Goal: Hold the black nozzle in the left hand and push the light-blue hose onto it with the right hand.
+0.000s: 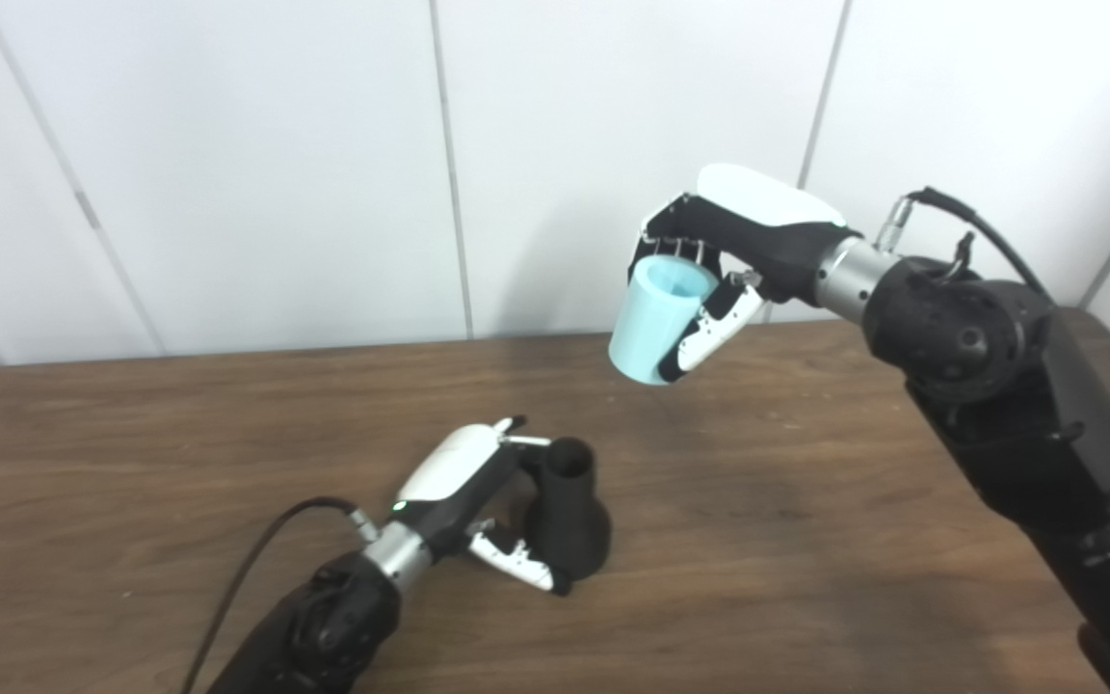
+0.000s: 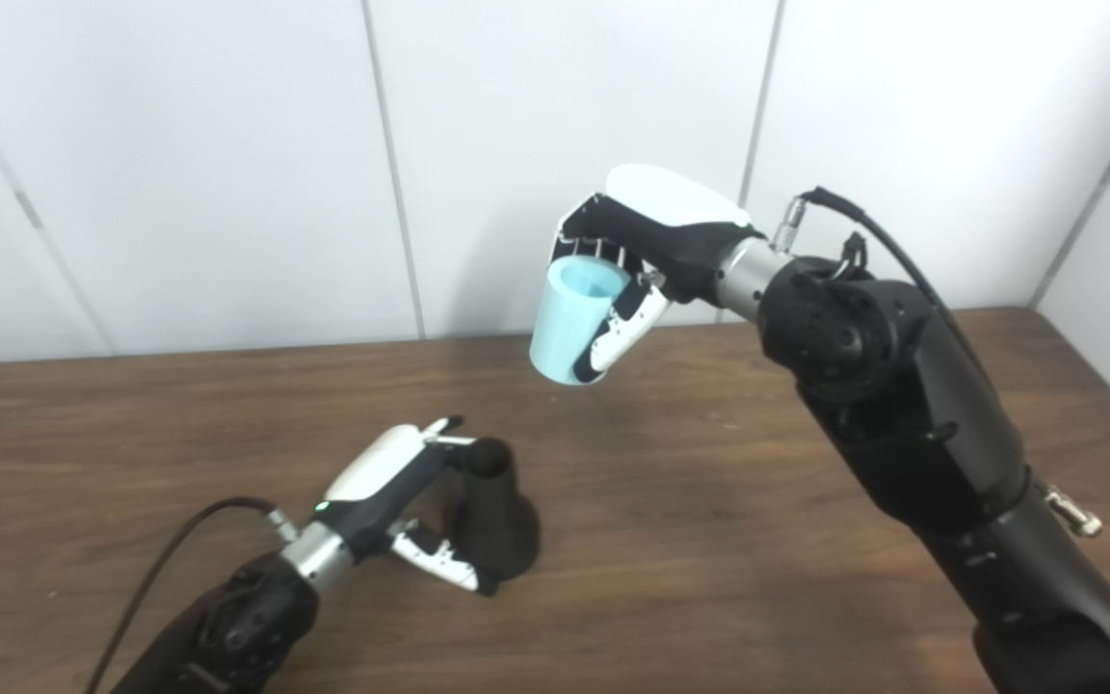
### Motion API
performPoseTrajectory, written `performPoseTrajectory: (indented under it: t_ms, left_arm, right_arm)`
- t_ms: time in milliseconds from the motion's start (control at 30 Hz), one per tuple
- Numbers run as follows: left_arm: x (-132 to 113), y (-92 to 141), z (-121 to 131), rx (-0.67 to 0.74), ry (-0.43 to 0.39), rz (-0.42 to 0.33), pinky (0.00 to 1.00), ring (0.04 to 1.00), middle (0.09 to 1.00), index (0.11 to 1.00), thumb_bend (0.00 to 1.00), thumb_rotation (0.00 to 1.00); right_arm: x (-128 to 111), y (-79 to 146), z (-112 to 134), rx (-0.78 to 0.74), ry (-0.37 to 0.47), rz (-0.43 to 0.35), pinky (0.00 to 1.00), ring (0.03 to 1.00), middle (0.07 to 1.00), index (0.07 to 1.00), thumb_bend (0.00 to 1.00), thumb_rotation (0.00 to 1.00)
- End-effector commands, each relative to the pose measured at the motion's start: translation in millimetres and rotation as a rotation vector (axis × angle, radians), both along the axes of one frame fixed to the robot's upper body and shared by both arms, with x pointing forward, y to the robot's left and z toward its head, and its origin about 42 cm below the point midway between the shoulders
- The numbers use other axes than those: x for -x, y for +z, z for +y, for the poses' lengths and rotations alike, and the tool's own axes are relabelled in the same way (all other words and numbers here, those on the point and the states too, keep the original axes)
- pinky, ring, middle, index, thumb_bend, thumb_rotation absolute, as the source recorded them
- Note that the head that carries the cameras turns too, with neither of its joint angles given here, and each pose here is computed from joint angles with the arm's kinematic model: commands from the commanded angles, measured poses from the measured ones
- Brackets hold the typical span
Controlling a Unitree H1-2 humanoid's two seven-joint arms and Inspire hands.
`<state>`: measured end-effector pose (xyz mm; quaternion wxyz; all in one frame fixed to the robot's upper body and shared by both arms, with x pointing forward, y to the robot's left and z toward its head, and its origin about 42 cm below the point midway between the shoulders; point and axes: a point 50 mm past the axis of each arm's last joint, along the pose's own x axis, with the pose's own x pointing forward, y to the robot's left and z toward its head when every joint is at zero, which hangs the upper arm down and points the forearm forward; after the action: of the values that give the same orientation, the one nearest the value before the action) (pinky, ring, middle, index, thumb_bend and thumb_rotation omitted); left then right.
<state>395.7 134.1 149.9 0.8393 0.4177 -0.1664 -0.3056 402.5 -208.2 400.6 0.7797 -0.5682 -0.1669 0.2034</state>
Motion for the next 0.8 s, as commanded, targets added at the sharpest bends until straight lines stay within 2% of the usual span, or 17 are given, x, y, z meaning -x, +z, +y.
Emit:
performPoseTrajectory:
  t_ms: [0,100,300,767]
  left_arm:
    - [14.5,-33.3,-16.5,-0.128,-0.040,0.131,1.00,0.604,0.463,0.491,0.53,0.00]
    - [13.5,-31.5,-22.0,-0.137,-0.042,0.136,1.00,0.607,0.476,0.486,0.53,0.00]
    - [14.9,-29.4,-27.8,-0.149,-0.043,0.141,1.00,0.608,0.475,0.487,0.53,0.00]
    - [15.7,-27.3,-25.3,-0.158,-0.040,0.140,1.00,0.608,0.479,0.485,0.53,0.00]
  right_arm:
    - [8.0,35.3,15.2,0.005,0.084,-0.119,0.35,0.456,0.500,0.477,0.50,0.00]
    - [9.6,38.9,25.6,0.004,0.138,-0.115,0.36,0.467,0.495,0.474,0.50,0.00]
    - [11.4,39.5,40.5,0.028,0.194,-0.100,0.36,0.470,0.493,0.473,0.50,0.00]
    - [4.0,21.4,52.2,0.102,0.218,-0.016,0.36,0.464,0.484,0.478,0.50,0.00]
